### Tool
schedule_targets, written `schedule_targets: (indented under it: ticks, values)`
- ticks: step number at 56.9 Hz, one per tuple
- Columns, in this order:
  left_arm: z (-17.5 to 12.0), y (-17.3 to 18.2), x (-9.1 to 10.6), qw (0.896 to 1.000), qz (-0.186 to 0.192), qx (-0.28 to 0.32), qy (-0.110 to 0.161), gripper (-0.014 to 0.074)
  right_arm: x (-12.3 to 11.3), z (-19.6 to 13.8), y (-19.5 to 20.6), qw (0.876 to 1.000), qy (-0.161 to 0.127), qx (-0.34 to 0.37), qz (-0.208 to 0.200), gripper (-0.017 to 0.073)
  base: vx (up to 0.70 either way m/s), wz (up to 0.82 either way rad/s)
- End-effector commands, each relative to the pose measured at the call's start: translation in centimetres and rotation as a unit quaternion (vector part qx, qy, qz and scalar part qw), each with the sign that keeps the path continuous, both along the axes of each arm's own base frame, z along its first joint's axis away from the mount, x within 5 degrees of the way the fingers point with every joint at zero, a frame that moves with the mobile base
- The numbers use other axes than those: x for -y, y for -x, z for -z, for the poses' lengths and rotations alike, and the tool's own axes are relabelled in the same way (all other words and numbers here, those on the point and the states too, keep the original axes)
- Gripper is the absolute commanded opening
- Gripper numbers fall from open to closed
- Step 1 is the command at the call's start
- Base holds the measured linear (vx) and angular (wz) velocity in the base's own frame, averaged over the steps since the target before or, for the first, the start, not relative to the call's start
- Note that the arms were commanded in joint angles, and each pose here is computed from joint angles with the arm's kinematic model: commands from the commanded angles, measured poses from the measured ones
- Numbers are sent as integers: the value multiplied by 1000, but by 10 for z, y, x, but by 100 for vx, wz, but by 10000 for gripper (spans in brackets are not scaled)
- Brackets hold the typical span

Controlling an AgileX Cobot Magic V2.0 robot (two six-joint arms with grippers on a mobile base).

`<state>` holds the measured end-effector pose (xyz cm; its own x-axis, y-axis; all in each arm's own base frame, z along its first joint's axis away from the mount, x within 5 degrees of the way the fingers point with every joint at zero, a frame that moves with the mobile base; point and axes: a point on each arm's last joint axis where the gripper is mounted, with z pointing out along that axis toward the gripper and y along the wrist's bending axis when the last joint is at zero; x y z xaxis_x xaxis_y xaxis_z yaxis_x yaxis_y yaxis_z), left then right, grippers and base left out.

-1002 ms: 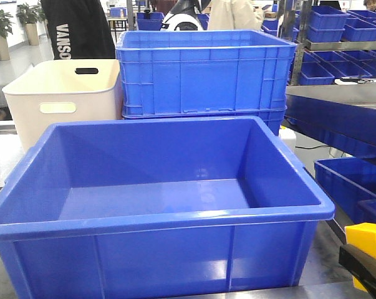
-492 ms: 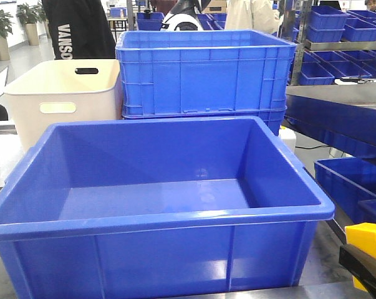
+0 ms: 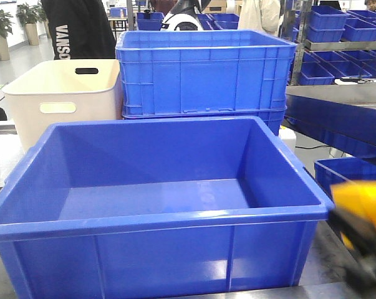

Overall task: Pick red and yellow blocks into blue bin
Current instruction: 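Extend both grippers over the blue bin, then open both grippers to drop the blocks into the bin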

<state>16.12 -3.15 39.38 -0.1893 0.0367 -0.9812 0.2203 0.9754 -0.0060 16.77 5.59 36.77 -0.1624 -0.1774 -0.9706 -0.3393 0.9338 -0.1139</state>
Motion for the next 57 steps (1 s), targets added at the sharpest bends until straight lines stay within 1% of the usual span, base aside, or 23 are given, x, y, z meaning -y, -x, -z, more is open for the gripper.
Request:
schedule_targets:
  ticks: [1, 4, 7, 10, 13, 18, 22, 27, 29, 31, 34, 36, 40, 45, 48, 51, 54, 57]
  values:
    - [-35, -26, 12, 997, 18, 79, 5, 1, -10, -37, -32, 998, 2, 66, -1, -7, 0, 0]
    - [-43, -48, 23, 996, 34, 87, -6, 1, -17, -44, -51, 998, 6, 65, -4, -7, 0, 0]
    - [-47, -71, 33, 995, 43, 92, -16, 1, -27, -49, -73, 998, 17, 67, -10, -7, 0, 0]
    - [-47, -94, 43, 995, 48, 85, -18, 1, -34, -54, -95, 997, 17, 74, -10, -7, 0, 0]
    - [-42, -114, 51, 996, 54, 69, -21, 2, -41, -51, -115, 997, 18, 70, -10, -6, 0, 0]
    - [-38, -141, 59, 997, 58, 53, -26, 7, -51, -45, -142, 998, 19, 67, -10, 8, 0, 0]
    - [-35, -155, 63, 997, 59, 47, -27, 27, -56, -38, -158, 998, 17, 53, -10, 39, 0, 0]
    - [-33, -163, 66, 997, 59, 43, -29, 87, -60, -29, -168, 999, 15, 41, -9, 106, 0, 0]
    - [-31, -165, 66, 997, 58, 42, -29, 118, -60, -27, -170, 999, 16, 38, -9, 150, 0, 0]
    - [-30, -166, 66, 997, 58, 42, -29, 162, -60, -26, -170, 999, 17, 36, -9, 192, 0, 0]
    - [-30, -166, 66, 997, 58, 41, -30, 223, -60, -26, -170, 999, 16, 38, -9, 280, 0, 0]
    - [-30, -166, 66, 997, 58, 41, -30, 292, -60, -27, -171, 999, 15, 42, -9, 332, 0, 0]
    - [-30, -166, 66, 997, 57, 44, -29, 397, -60, -29, -171, 999, 12, 51, -8, 443, 0, 0]
    - [-30, -166, 66, 997, 57, 44, -29, 494, -60, -30, -171, 998, 11, 55, -8, 552, 0, 0]
    - [-31, -165, 66, 997, 58, 43, -29, 541, -60, -30, -170, 998, 11, 55, -8, 592, 0, 0]
    - [-32, -164, 66, 997, 59, 42, -29, 563, -60, -32, -169, 998, 13, 57, -9, 610, 0, 0]
    - [-34, -161, 65, 997, 61, 42, -30, 561, -59, -35, -166, 998, 13, 60, -9, 603, 0, 0]
    - [-39, -155, 64, 997, 63, 43, -30, 545, -57, -41, -161, 998, 11, 66, -9, 577, 0, 0]
